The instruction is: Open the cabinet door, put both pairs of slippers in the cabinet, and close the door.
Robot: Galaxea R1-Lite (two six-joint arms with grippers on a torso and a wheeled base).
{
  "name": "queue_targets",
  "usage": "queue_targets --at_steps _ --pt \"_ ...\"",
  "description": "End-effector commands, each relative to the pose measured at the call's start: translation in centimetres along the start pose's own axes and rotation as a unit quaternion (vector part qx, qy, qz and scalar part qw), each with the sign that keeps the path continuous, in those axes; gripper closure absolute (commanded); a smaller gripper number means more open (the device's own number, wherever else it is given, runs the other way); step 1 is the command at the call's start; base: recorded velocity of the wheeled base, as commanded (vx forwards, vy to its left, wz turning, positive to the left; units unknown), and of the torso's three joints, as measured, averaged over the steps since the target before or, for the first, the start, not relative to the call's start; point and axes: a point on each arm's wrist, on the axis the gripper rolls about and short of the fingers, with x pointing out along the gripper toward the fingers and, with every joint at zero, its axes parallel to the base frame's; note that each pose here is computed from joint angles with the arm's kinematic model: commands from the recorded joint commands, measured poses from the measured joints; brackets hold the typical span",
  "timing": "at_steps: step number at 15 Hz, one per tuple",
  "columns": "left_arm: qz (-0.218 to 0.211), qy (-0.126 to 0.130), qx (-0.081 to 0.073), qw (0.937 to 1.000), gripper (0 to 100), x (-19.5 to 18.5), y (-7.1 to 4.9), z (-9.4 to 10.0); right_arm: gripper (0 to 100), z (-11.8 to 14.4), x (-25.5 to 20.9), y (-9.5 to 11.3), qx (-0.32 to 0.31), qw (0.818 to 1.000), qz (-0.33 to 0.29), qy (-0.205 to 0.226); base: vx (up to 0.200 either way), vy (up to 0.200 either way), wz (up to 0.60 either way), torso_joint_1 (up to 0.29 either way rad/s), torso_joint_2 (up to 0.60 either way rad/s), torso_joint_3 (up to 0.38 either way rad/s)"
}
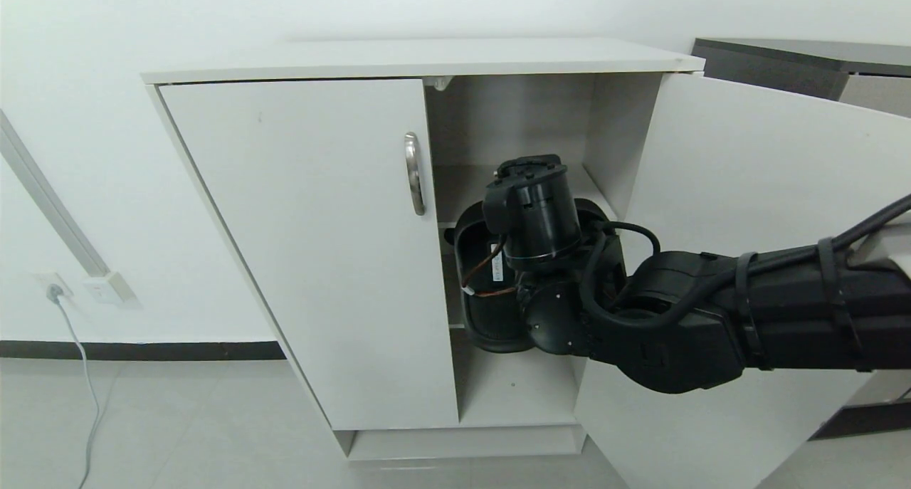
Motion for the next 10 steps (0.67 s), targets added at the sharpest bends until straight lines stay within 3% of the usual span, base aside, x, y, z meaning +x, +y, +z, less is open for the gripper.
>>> queue_targets --at_steps 1,8,10 --pt "-0.001 0.001 0.0 1.0 100 0.01 0.0 0.0 100 0.0 0.05 -0.03 0.0 1.0 0.0 0.0 0.2 0.0 0.0 -0.002 0.0 0.007" --pt "0.0 0.001 0.0 1.0 100 0.01 0.0 0.0 100 0.03 0.1 -0.07 0.001 1.0 -0.001 -0.001 0.2 0.0 0.0 0.003 0.0 -0.001" --pt "0.0 0.001 -0.001 1.0 100 0.01 0.0 0.0 100 0.05 0.05 -0.02 0.002 1.0 -0.001 -0.002 0.0 0.0 0.0 0.0 0.0 0.0"
